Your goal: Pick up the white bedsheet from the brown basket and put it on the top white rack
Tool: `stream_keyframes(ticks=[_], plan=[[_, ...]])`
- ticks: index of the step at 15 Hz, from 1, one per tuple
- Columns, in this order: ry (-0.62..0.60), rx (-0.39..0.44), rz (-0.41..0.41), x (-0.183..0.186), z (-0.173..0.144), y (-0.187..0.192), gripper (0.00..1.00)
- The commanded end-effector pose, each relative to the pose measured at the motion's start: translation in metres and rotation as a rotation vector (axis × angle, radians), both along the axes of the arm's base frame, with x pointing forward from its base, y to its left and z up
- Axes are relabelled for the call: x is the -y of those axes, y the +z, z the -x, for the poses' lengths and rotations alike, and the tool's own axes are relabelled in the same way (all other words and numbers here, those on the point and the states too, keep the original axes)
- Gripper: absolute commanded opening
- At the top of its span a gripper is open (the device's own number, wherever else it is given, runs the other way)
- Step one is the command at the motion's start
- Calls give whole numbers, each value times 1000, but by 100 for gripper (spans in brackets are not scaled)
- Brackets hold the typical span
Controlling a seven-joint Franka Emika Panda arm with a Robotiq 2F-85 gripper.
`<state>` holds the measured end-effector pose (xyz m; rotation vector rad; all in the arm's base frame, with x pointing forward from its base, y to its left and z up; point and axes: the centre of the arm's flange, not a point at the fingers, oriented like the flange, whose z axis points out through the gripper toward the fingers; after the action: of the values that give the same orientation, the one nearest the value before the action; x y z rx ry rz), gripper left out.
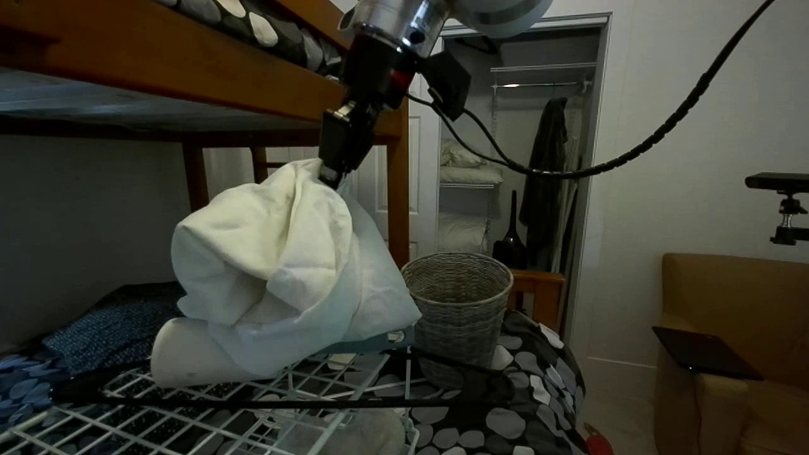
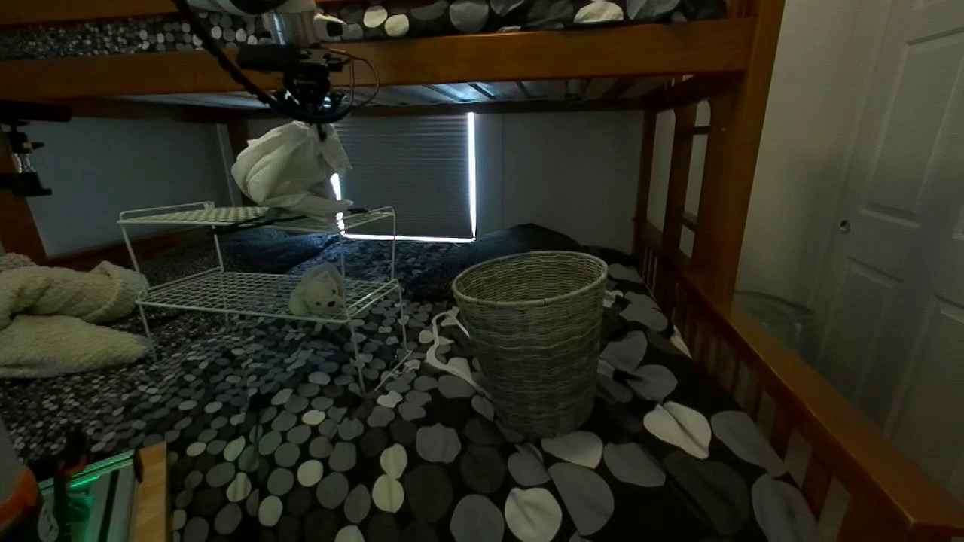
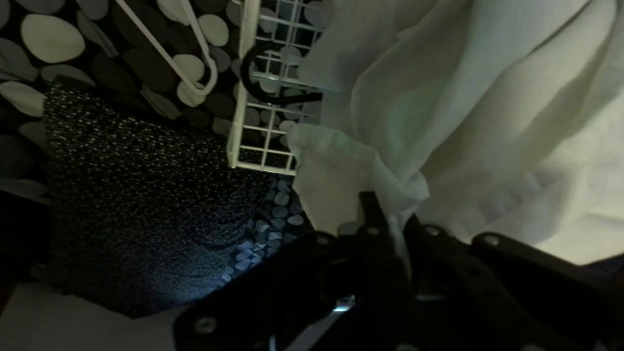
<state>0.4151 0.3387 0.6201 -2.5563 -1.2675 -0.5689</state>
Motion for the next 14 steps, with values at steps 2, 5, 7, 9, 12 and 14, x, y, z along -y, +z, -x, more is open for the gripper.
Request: stream_keyframes(ticks=[2, 5, 7, 9, 12, 14], plan=[[-45, 67, 73, -7, -20, -23, 2], [-29, 86, 114, -11, -27, -33, 2], [-5, 84, 144, -9, -27, -33, 35], [-6, 105, 105, -5, -23, -16, 49], [3, 147, 35, 6, -9, 28, 72], [5, 138, -2, 14, 7, 60, 87]])
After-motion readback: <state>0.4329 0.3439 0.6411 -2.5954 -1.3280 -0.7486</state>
